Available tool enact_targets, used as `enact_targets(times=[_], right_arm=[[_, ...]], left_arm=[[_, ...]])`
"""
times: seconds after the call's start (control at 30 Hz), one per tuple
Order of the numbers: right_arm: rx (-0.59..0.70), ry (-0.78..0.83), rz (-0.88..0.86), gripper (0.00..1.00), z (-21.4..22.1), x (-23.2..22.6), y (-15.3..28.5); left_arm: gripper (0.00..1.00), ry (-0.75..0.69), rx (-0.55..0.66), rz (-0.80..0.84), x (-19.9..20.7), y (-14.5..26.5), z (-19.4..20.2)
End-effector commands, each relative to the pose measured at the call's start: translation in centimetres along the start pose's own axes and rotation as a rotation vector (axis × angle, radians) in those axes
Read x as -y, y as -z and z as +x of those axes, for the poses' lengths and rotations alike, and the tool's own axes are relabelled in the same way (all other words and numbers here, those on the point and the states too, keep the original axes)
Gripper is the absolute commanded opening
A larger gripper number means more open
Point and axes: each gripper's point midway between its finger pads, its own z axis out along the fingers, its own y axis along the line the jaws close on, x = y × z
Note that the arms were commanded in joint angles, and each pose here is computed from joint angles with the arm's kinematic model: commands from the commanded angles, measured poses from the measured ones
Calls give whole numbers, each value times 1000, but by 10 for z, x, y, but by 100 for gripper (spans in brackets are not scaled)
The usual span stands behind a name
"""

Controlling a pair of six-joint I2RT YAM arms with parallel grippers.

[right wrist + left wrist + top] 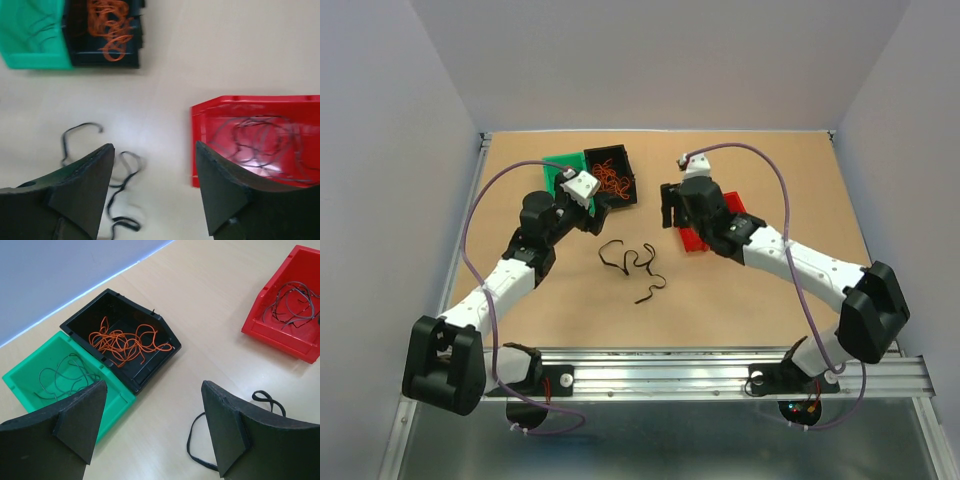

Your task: Untangle the cables

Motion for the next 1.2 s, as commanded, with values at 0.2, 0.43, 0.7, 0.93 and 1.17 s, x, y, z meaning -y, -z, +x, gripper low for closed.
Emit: enact_targets(times=[0.2,0.43,0.7,0.93,1.17], right_arm=[[-196,169,14,67,7,62,-35],[-338,249,23,63,38,70,-56],[-440,288,132,58,71,91,-71],[-479,278,203,48,83,111,-68],[-492,266,204,10,87,112,-76]], left_arm=[[88,-39,68,25,0,-7,-30],[88,-38,69,27,0,-6,-31],[88,-40,66,26,0,-7,-30],[88,-41,68,25,0,-6,-31],[88,-41,70,26,1,-5,-31]])
